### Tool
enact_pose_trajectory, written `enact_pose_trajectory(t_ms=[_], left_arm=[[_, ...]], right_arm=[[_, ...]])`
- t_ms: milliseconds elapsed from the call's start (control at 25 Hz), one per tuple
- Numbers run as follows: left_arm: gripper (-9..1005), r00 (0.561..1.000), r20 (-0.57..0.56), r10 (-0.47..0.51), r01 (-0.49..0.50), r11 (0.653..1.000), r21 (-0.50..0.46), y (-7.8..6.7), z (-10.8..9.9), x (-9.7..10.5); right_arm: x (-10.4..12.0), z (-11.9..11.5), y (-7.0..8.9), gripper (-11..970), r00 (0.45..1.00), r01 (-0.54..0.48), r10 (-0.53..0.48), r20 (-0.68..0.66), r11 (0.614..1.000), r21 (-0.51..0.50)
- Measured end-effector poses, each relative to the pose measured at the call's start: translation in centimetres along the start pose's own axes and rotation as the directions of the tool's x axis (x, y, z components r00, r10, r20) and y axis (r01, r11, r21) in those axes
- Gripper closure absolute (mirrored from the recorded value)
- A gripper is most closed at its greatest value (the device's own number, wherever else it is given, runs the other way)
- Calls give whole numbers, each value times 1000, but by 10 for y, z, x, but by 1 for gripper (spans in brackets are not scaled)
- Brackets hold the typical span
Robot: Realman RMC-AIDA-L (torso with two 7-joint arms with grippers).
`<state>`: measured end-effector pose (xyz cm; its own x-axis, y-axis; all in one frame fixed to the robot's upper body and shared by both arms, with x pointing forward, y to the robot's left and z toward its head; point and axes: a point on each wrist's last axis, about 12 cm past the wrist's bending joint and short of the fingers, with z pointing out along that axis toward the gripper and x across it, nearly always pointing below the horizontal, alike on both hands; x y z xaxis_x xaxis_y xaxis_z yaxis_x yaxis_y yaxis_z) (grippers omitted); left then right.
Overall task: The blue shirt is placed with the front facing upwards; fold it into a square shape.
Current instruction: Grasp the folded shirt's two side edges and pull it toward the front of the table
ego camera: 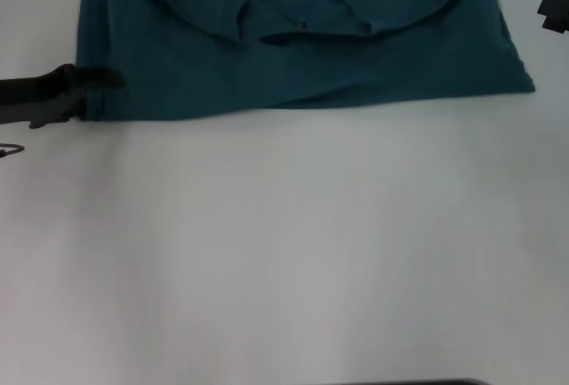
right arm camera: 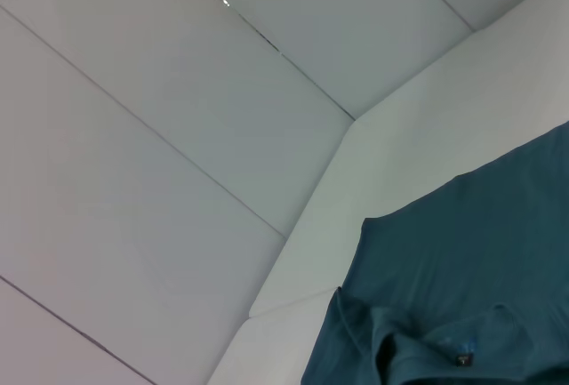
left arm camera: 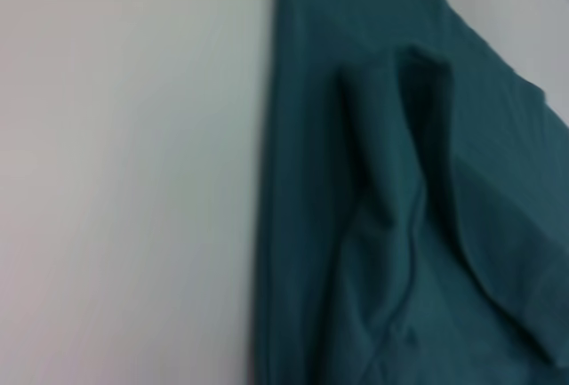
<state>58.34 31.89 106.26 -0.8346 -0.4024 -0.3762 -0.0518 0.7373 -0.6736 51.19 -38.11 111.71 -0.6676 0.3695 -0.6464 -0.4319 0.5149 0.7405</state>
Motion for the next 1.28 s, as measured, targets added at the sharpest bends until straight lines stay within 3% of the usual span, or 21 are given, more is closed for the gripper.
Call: enact_pose_trajectory(t_ms=[280, 760, 960, 1280], left_arm=[[283, 1000, -15, 5, -4, 1000, 29, -11, 2, -7], [499, 999, -39, -37, 37, 999, 4, -6, -7, -11], [738, 999, -40, -36, 36, 999, 3, -6, -7, -10], [998, 999, -42, -35, 35, 999, 3, -6, -7, -9]], right_arm=[[1, -3, -1, 104, 1000, -4, 4, 14, 1000, 4], [-1, -8, 1, 104, 999, -7, 8, 37, 1000, -10], [0, -7, 1, 104, 1000, -7, 7, 27, 1000, -10], [1, -8, 1, 103, 1000, -7, 7, 22, 1000, -8]])
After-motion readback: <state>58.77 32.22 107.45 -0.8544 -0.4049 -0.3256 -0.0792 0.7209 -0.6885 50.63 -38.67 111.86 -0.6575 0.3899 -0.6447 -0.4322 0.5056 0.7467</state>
